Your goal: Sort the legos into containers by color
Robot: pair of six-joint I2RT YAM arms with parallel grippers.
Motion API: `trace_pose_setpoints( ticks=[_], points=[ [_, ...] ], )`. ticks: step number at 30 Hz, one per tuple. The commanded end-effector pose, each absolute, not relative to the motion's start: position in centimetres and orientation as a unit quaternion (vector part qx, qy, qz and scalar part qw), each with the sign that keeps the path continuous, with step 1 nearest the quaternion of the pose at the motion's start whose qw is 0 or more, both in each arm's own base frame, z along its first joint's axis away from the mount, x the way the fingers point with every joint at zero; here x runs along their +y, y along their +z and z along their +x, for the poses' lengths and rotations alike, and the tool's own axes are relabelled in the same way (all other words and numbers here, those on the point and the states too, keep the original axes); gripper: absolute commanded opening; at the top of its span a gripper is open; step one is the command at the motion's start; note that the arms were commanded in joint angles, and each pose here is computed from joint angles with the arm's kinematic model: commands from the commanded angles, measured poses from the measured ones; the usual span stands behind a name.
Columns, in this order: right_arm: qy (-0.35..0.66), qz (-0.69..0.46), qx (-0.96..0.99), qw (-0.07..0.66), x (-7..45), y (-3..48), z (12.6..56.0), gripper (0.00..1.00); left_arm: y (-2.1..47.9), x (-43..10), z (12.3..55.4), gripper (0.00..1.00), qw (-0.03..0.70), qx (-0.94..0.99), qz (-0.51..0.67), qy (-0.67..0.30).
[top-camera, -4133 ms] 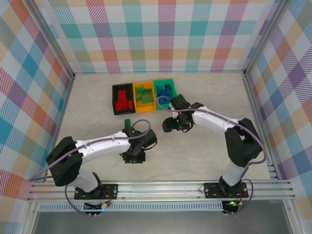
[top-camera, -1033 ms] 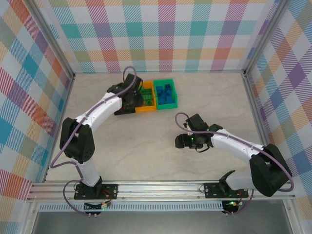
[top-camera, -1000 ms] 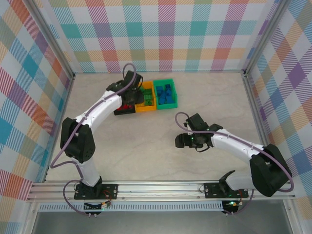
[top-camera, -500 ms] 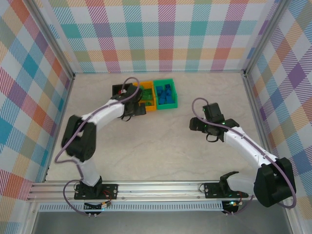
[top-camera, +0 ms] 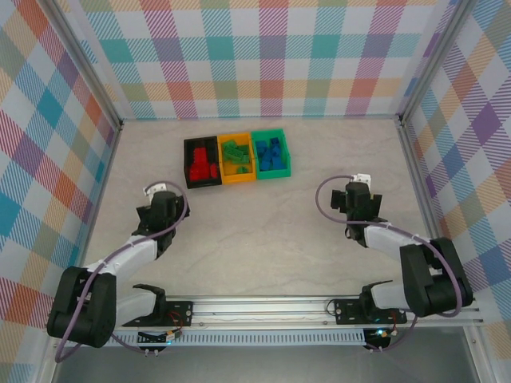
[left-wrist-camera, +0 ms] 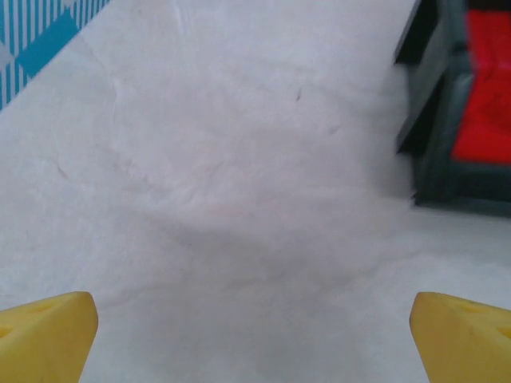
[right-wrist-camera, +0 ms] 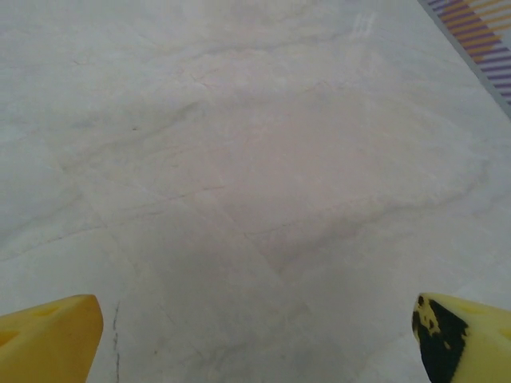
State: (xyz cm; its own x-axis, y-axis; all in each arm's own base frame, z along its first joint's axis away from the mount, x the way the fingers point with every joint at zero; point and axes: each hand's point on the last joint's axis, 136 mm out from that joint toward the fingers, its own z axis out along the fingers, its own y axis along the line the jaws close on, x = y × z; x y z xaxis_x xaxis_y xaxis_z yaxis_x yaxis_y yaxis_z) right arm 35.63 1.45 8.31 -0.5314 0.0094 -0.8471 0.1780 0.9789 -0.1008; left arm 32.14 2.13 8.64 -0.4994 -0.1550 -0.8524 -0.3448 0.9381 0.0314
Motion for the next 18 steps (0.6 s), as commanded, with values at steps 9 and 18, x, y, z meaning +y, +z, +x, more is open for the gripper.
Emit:
trace_pose_setpoints(
  ticks=[9,18],
  points=[
    [0.006,-0.001,0.81,0.587,2.0,10.3,38.7,1.0,11.0,1.9,37.7,1.0,0.59,0.799,-0.11,0.018],
    [0.048,-0.027,0.826,0.56,2.8,9.1,39.5,0.99,8.2,-0.3,39.5,1.0,0.562,0.825,-0.055,-0.022]
  ],
)
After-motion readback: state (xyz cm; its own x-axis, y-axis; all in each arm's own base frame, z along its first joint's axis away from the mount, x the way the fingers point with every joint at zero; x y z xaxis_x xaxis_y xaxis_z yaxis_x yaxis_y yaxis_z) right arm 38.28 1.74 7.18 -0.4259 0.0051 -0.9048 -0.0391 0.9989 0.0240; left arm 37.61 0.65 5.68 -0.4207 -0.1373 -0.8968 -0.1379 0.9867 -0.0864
